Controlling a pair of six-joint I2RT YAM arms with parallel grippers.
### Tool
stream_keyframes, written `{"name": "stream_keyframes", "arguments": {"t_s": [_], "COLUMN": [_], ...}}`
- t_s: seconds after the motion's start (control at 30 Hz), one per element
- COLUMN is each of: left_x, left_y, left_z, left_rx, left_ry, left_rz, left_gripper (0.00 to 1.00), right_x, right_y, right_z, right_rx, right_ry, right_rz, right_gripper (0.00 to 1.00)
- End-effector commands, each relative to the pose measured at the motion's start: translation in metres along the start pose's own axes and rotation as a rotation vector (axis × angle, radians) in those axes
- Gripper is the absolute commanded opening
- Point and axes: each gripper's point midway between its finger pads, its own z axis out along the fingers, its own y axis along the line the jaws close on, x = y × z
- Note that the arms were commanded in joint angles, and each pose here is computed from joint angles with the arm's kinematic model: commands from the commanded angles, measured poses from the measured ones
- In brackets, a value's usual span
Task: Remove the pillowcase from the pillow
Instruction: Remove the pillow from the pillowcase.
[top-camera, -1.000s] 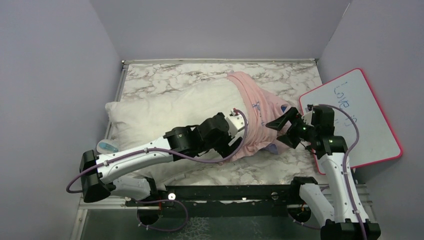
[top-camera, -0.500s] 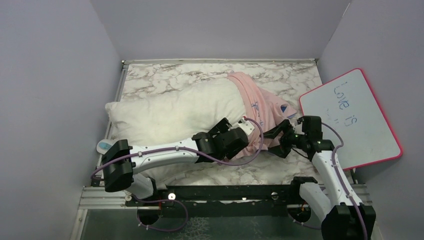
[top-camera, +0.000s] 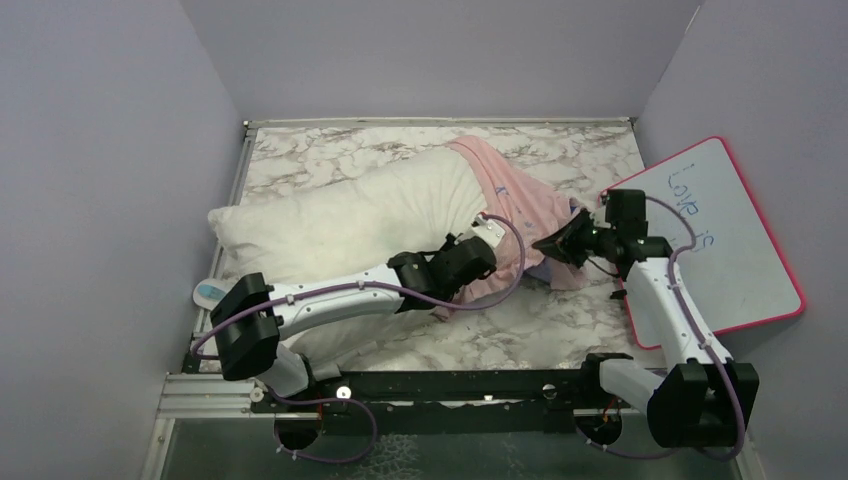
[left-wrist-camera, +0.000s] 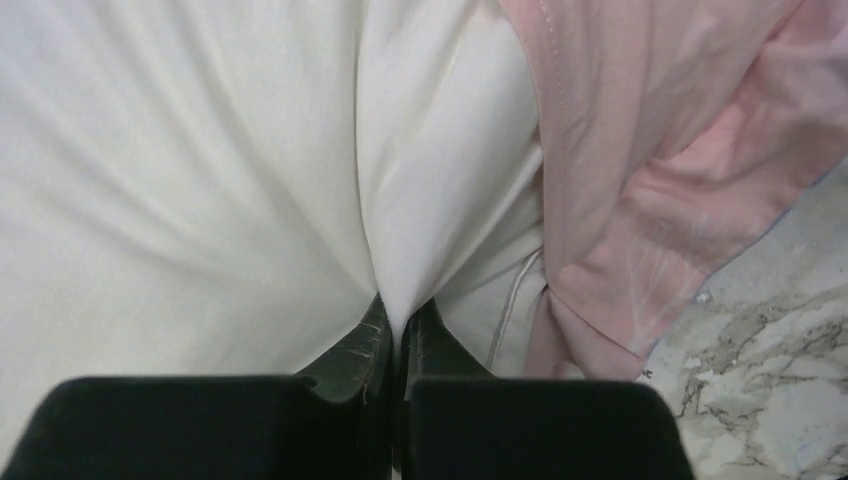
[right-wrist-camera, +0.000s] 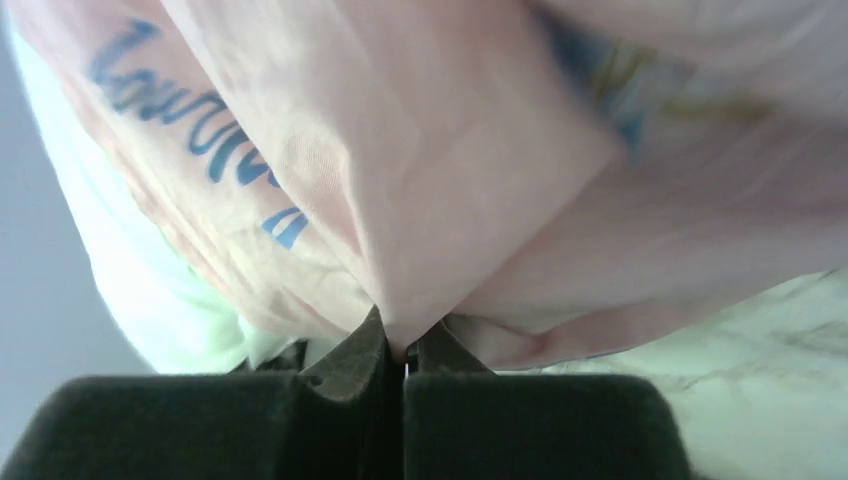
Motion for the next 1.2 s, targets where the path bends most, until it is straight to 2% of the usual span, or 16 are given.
{"name": "stream_keyframes", "arguments": {"t_s": [0.0,0.07,0.17,0.23,0.3,0.4,0.43,0.5,0.53,0.6,0.77,0.93,1.1,1.13,1.17], "left_x": [0.016,0.008,-0.006,-0.013,-0.020,-0.028,-0.030,-0.033,-0.035,-0.038,-0.046,-0.048,-0.052,-0.052,-0.052], "left_y": [0.052,0.069,0.093,0.101,0.099,0.089,0.085,0.084,0.083,0.083,0.078,0.071,0.070,0.070,0.070], "left_z": [-0.011,-0.020,-0.037,-0.045,-0.050,-0.051,-0.050,-0.048,-0.047,-0.046,-0.043,-0.039,-0.041,-0.042,-0.042], "left_rx": [-0.064,-0.069,-0.074,-0.055,-0.019,0.042,0.056,0.059,0.058,0.058,0.079,0.107,0.122,0.125,0.127], "left_ry": [0.064,0.034,-0.029,-0.058,-0.075,-0.085,-0.084,-0.084,-0.085,-0.088,-0.097,-0.088,-0.101,-0.103,-0.104], "left_rz": [-0.085,-0.138,-0.210,-0.226,-0.223,-0.235,-0.239,-0.251,-0.256,-0.266,-0.283,-0.270,-0.260,-0.261,-0.264], "left_gripper": [0.00,0.00,0.00,0.00,0.00,0.00,0.00,0.00,0.00,0.00,0.00,0.00,0.00,0.00,0.00], "right_x": [-0.112,-0.140,-0.164,-0.169,-0.157,-0.117,-0.104,-0.086,-0.078,-0.062,-0.027,0.009,0.017,0.014,0.011], "right_y": [0.027,0.038,0.054,0.071,0.091,0.113,0.115,0.111,0.107,0.096,0.047,0.022,0.023,0.025,0.027], "right_z": [-0.058,-0.082,-0.099,-0.098,-0.080,-0.052,-0.046,-0.041,-0.038,-0.035,-0.025,-0.012,0.002,0.004,0.007], "right_rx": [0.200,0.273,0.317,0.285,0.174,-0.042,-0.094,-0.139,-0.152,-0.165,-0.087,-0.146,-0.231,-0.235,-0.239], "right_ry": [-0.511,-0.630,-0.703,-0.681,-0.560,-0.323,-0.256,-0.178,-0.151,-0.103,-0.020,0.089,0.146,0.139,0.135], "right_rz": [-0.221,-0.271,-0.326,-0.379,-0.458,-0.521,-0.522,-0.484,-0.461,-0.416,-0.286,-0.188,-0.119,-0.117,-0.113], "right_gripper": [0.01,0.01,0.01,0.01,0.05,0.21,0.31,0.58,0.67,0.74,0.80,0.85,0.85,0.83,0.77]}}
